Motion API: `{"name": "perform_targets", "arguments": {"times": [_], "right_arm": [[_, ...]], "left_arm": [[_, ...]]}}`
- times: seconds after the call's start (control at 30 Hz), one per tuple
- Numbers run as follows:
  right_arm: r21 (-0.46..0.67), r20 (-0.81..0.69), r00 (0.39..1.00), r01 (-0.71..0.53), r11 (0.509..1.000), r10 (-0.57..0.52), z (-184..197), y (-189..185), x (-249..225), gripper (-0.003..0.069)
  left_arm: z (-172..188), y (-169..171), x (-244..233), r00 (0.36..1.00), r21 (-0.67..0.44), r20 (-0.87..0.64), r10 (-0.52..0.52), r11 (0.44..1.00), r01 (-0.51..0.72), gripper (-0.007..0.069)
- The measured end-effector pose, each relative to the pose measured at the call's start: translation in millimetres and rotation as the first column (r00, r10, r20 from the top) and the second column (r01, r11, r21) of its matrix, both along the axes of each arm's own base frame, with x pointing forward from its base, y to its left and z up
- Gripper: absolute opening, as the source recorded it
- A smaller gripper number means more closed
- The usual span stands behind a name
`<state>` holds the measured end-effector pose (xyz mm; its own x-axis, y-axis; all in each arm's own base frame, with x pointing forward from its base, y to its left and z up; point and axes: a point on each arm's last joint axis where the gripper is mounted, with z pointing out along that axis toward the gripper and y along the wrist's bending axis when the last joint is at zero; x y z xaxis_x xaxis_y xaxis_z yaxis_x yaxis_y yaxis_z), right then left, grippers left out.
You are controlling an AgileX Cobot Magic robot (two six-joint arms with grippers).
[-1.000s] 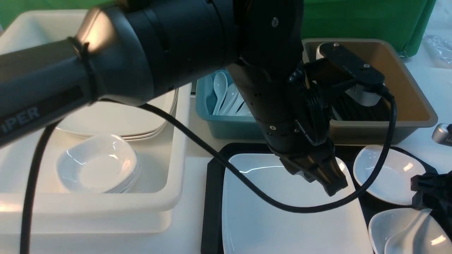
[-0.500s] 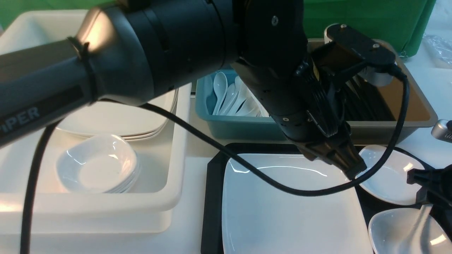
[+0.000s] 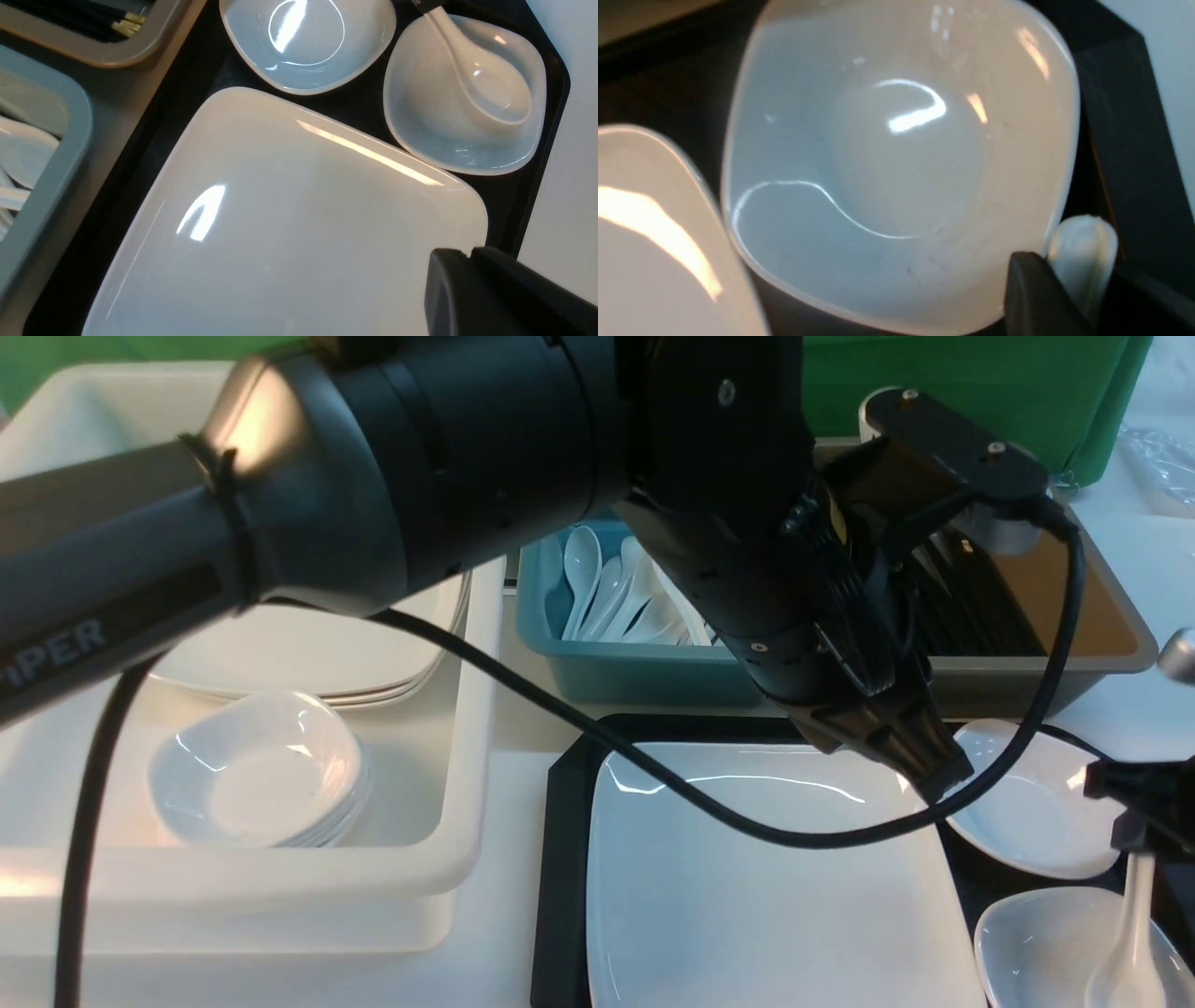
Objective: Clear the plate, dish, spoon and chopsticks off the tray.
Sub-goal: Use the right arm to grab a soup spoon from the plate, then use the right arm to put the soup spoon into the small storage box in the middle
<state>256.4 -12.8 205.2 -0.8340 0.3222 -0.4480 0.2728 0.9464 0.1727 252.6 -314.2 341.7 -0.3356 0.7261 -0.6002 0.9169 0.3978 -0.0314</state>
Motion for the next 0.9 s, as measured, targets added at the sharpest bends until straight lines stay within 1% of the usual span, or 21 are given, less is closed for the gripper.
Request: {"name": "perform_targets", "arguments": {"times": [0.17,0.23,0.27,0.37,0.4,0.43,0.47,0.5,0.53,0.57,0.67,0.7,0.73,0.77,0.8,0.9], "right_arm": [[0.024,0.153,0.988,-0.03,0.999,0.026,45,4,-3,0.0148],[0.045,0.231,0.972,-0.061,0.997,0.049,72,8,4,0.0148],[0.049,0.229,0.972,-0.064,0.997,0.051,72,8,4,0.0148],[0.085,0.362,0.927,-0.136,0.987,0.097,115,20,22,0.0148],[0.087,0.378,0.92,-0.146,0.985,0.103,119,22,25,0.0148],[0.092,0.418,0.901,-0.167,0.982,0.114,132,27,30,0.0148],[0.087,0.477,0.866,-0.217,0.972,0.15,150,41,43,0.0148],[0.084,0.494,0.855,-0.224,0.971,0.155,156,43,45,0.0148],[0.08,0.519,0.837,-0.247,0.966,0.171,163,51,53,0.0148],[0.075,0.559,0.805,-0.286,0.955,0.197,176,66,65,0.0148],[0.068,0.616,0.749,-0.361,0.93,0.246,194,97,92,0.0148],[0.07,0.617,0.741,-0.388,0.919,0.265,191,112,109,0.0148],[0.068,0.626,0.731,-0.397,0.915,0.27,195,116,111,0.0148],[0.071,0.62,0.728,-0.424,0.903,0.293,187,133,131,0.0148],[0.072,0.627,0.719,-0.436,0.897,0.299,186,141,141,0.0148],[0.083,0.602,0.729,-0.464,0.882,0.327,156,170,181,0.0148]], "left_arm": [[2,7,13,0.997,-0.036,0.007,0.074,0.997,-0.074,0.0013],[4,17,26,0.992,-0.056,0.028,0.12,0.991,-0.119,0.0013],[5,18,28,0.992,-0.059,0.03,0.125,0.991,-0.123,0.0013],[19,39,45,0.975,-0.123,0.084,0.207,0.973,-0.196,0.0014],[21,42,47,0.973,-0.127,0.087,0.216,0.971,-0.204,0.0014],[28,49,49,0.966,-0.148,0.104,0.236,0.964,-0.219,0.0014],[41,65,54,0.95,-0.189,0.136,0.281,0.948,-0.254,0.0014],[45,67,54,0.947,-0.198,0.142,0.287,0.946,-0.257,0.0014],[54,78,55,0.936,-0.22,0.159,0.313,0.936,-0.276,0.0014],[64,91,56,0.922,-0.244,0.175,0.345,0.923,-0.299,0.0014],[82,122,58,0.889,-0.275,0.189,0.418,0.891,-0.361,0.0014],[88,133,56,0.879,-0.275,0.185,0.44,0.882,-0.383,0.0014],[88,136,57,0.877,-0.271,0.181,0.446,0.88,-0.391,0.0014],[91,146,54,0.873,-0.254,0.172,0.457,0.876,-0.409,0.0014],[93,151,52,0.874,-0.242,0.168,0.457,0.878,-0.413,0.0014],[97,160,40,0.888,-0.19,0.15,0.434,0.894,-0.405,0.0014]]}}
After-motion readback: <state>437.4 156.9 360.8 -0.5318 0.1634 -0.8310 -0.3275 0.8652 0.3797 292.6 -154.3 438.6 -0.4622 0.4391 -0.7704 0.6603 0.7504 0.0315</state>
